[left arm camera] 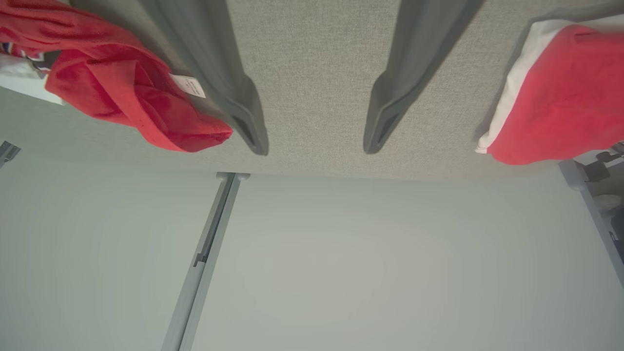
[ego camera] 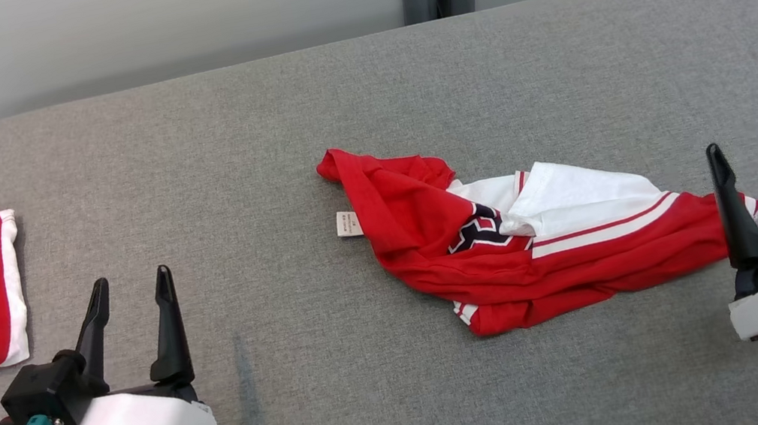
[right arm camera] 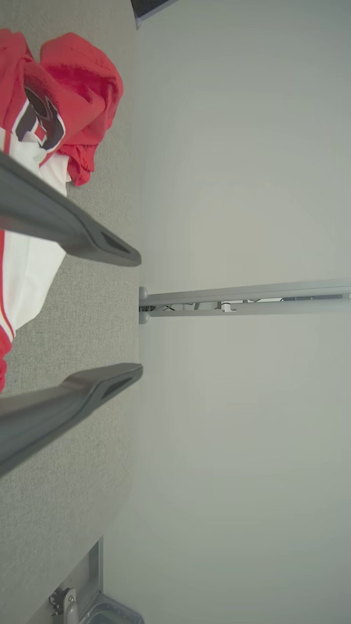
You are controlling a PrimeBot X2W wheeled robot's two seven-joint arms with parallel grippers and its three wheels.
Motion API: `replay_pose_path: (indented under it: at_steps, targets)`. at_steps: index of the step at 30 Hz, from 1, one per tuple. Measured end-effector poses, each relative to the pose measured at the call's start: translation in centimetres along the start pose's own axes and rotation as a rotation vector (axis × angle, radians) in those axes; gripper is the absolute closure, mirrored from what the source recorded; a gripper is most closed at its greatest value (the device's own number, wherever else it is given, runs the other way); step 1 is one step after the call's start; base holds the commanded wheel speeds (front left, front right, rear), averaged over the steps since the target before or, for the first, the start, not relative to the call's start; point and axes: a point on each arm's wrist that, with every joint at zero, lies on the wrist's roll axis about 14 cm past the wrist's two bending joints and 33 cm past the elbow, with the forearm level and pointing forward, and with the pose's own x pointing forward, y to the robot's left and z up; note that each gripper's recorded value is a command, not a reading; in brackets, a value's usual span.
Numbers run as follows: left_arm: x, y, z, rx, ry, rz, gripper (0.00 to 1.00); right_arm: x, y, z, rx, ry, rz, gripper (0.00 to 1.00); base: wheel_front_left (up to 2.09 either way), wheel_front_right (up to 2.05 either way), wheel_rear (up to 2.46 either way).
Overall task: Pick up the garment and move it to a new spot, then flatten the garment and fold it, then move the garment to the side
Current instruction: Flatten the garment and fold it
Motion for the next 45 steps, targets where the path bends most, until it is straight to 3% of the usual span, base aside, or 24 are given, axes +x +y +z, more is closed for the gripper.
replay_pose_path:
  at_steps: [12,18,26,36,37,38,45]
  targets:
    - [-0.1,-1.1,-0.4,0.001,0.014,-0.032,0.0,-1.2,1.2,0.0,0.022,0.03,0.012,0.0,0.0,0.0,0.0]
    - [1.6,-5.9,-0.3,0.006,0.02,-0.19,0.0,-1.1,1.2,-0.4,0.032,0.039,0.01,0.0,0.0,0.0,0.0]
    - [2.7,-13.6,-4.6,0.0,0.182,-0.435,0.0,-1.2,0.7,-0.9,0.042,0.046,-0.011,0.0,0.0,0.0,0.0]
    - [3.8,-16.6,-11.4,0.005,0.417,-0.543,0.0,-2.1,-1.5,-2.5,0.053,0.075,-0.09,0.0,0.0,0.0,0.0]
    - [4.2,-16.7,-11.3,0.0,0.405,-0.546,0.65,-2.2,-1.8,-2.6,0.053,0.076,-0.098,0.0,0.0,0.0,0.0]
    - [4.6,-16.9,-11.0,-0.018,0.389,-0.545,1.0,-2.3,-2.0,-2.6,0.052,0.074,-0.106,0.0,0.0,0.0,0.0]
    - [6.1,-15.9,-6.7,-0.012,0.236,-0.542,1.0,-2.5,-2.6,-2.8,0.062,0.072,-0.131,0.0,0.0,0.0,0.0]
